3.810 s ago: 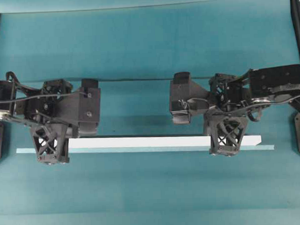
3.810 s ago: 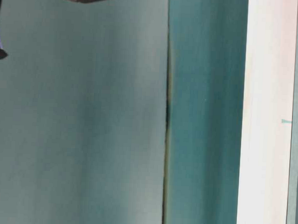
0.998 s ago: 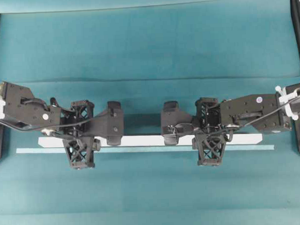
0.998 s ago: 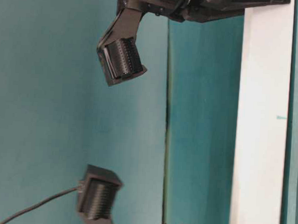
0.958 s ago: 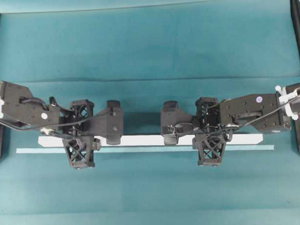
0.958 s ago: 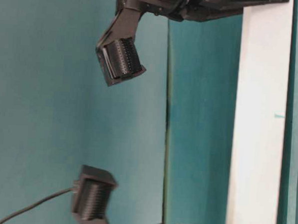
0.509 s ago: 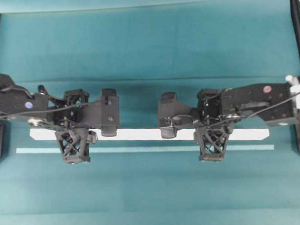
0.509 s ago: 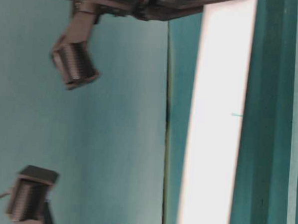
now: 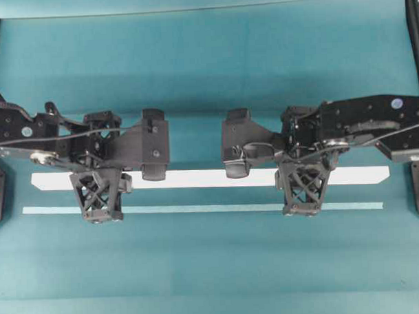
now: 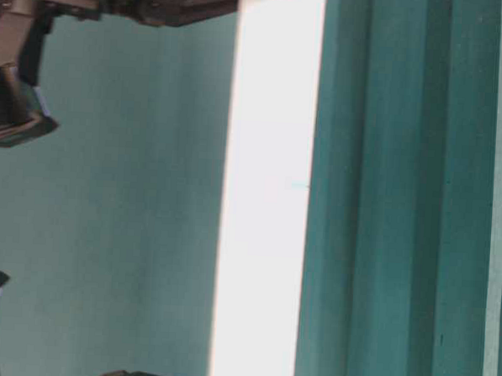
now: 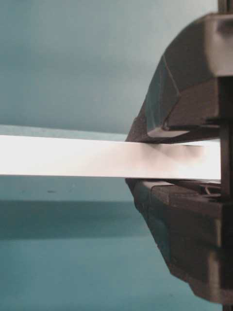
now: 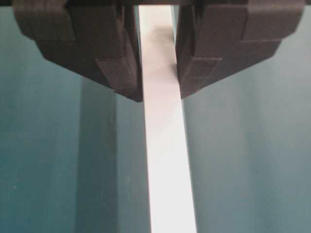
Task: Lift a wooden board with both hands.
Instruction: 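Lift the board with both grippers and raise it upward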
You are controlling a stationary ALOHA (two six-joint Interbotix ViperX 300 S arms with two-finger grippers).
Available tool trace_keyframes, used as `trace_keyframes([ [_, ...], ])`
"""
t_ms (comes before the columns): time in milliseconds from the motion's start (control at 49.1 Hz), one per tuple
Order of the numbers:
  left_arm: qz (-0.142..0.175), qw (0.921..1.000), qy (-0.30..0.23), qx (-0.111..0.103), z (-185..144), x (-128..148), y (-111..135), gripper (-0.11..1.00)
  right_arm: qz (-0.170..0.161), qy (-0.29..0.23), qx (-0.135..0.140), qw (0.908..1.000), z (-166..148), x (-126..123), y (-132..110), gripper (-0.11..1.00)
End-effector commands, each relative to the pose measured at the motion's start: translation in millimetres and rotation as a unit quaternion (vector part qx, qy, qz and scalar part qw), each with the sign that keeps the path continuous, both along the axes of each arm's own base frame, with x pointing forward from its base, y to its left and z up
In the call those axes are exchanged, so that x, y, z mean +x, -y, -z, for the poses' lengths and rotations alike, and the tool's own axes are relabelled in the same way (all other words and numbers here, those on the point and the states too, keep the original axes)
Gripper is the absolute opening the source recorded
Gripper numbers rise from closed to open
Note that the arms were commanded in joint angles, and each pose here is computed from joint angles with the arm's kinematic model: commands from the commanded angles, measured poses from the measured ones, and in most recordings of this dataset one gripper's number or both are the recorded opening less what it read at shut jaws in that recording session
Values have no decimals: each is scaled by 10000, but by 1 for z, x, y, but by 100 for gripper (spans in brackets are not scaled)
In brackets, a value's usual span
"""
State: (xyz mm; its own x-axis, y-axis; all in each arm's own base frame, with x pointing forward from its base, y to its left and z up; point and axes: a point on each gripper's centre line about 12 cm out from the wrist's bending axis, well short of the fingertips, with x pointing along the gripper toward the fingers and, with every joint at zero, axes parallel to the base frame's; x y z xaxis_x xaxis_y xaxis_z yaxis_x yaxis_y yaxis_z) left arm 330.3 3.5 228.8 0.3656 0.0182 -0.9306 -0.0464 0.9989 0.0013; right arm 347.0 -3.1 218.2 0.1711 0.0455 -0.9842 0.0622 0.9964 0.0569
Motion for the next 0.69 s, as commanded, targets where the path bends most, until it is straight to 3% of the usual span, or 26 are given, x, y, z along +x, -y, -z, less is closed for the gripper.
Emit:
trace_keyframes([
  [0, -22, 9993, 376, 4, -31, 8, -1, 17, 17, 276, 19, 9996, -23, 9, 0, 21],
  [448, -45, 9994, 353, 8, -91, 2, -1, 17, -24, 208, 37, 9998, -80, 17, -1, 21],
  [672, -85, 9992, 384, 18, -117, 1, -2, 17, 133, 61, 78, 9999, -117, 18, -1, 21],
])
